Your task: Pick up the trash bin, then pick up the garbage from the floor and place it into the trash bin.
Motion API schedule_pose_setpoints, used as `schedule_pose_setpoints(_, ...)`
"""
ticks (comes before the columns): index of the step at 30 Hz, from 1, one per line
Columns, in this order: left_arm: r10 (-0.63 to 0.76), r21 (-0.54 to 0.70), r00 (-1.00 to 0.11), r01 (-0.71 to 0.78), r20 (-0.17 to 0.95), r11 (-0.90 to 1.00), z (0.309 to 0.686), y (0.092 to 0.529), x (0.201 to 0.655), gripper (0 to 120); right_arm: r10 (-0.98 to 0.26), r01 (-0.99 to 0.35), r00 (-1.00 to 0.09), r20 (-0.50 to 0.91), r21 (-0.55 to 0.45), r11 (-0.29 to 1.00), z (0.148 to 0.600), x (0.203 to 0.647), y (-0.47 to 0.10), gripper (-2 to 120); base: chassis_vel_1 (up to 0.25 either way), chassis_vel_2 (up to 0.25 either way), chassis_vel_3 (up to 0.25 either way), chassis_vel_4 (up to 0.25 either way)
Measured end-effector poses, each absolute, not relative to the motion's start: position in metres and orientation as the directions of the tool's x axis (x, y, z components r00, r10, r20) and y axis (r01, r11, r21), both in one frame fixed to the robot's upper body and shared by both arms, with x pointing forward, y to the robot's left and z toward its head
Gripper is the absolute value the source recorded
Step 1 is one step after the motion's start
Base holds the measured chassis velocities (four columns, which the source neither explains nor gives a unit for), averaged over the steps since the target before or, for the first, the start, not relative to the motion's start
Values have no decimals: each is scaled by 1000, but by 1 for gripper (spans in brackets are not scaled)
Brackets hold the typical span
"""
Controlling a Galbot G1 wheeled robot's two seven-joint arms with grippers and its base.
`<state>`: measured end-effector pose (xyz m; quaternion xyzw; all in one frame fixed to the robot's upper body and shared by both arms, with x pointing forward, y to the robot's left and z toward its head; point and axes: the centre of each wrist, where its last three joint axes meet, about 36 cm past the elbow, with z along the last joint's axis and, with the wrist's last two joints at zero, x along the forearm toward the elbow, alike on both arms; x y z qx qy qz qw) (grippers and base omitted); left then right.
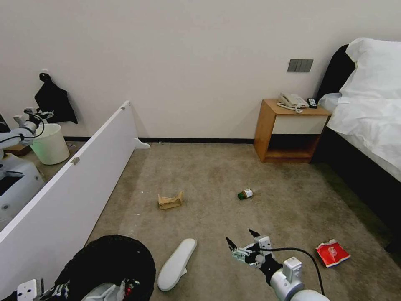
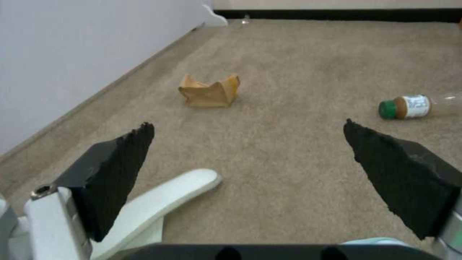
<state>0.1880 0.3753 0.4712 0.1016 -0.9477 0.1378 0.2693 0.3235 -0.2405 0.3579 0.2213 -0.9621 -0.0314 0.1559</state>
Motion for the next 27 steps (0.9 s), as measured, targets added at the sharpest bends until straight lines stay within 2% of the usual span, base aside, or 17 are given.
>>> schedule_pose_setpoints(14, -114, -211, -849, -255, 516, 944, 467, 371, 190, 4, -424, -399, -865, 269, 145, 905, 338, 303, -254, 100, 0, 0, 0, 0)
schedule_pose_setpoints(27, -119, -194, -881, -230, 457, 954, 453, 372, 191, 4, -402, -385, -870, 286, 116, 916, 334, 291, -265, 100, 0, 0, 0, 0)
